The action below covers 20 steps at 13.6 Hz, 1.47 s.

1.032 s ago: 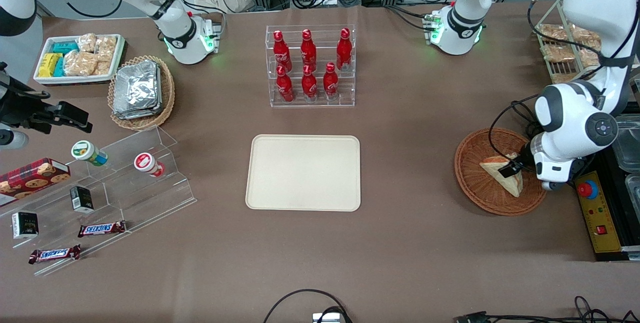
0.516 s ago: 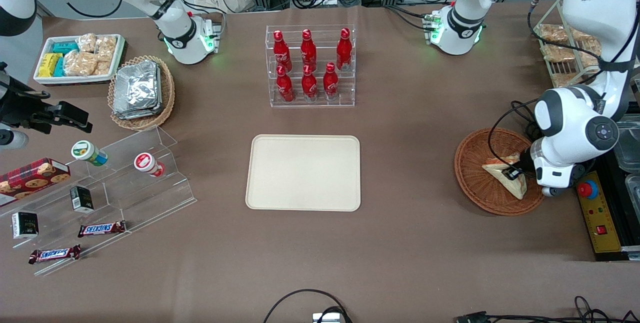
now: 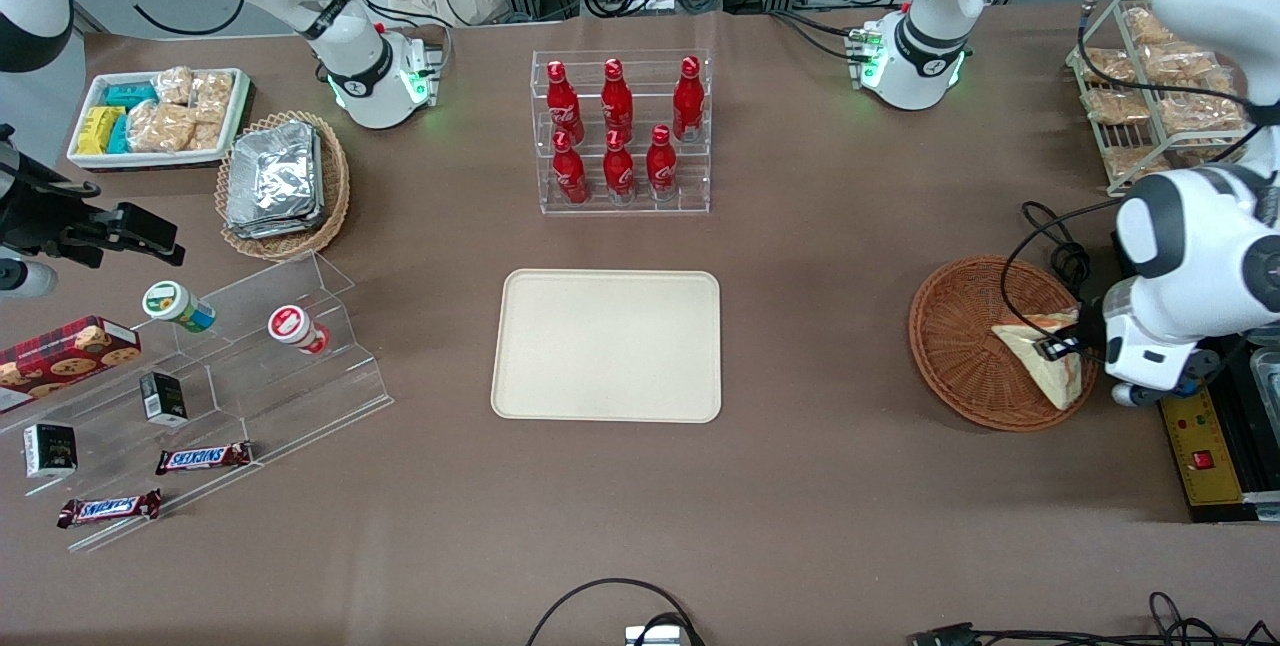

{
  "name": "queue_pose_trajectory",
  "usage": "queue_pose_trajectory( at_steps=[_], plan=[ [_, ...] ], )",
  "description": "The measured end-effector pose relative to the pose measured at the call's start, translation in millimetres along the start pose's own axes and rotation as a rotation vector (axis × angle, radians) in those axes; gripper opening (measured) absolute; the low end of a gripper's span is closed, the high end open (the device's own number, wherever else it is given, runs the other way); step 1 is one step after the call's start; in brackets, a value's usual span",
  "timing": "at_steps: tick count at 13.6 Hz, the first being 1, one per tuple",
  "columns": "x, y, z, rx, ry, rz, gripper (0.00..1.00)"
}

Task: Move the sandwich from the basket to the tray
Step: 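Lift the sandwich out of the basket and carry it toward the tray, then lower the sandwich onto the cream tray with the left gripper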

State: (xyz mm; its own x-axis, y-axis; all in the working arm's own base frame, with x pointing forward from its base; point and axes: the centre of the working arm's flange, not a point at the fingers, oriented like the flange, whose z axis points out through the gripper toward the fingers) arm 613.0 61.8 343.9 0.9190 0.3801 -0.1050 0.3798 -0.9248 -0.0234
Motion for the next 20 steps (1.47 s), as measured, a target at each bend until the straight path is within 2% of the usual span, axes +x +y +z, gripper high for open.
queue_pose_trajectory(
  at_steps=[1, 4, 8, 12, 17, 20],
  plan=[
    [1, 11, -26, 0.001, -0.008, 0.034, 0.2],
    [-10, 61, -99, -0.009, -0.001, 0.132, 0.2],
    [-54, 161, -119, -0.012, 0.028, 0.296, 0.2],
    [-115, 280, -63, 0.012, -0.025, 0.374, 0.2],
    [-162, 388, 38, -0.025, -0.024, 0.395, 0.2],
    [-191, 421, 90, -0.021, -0.044, 0.428, 0.2]
  ],
)
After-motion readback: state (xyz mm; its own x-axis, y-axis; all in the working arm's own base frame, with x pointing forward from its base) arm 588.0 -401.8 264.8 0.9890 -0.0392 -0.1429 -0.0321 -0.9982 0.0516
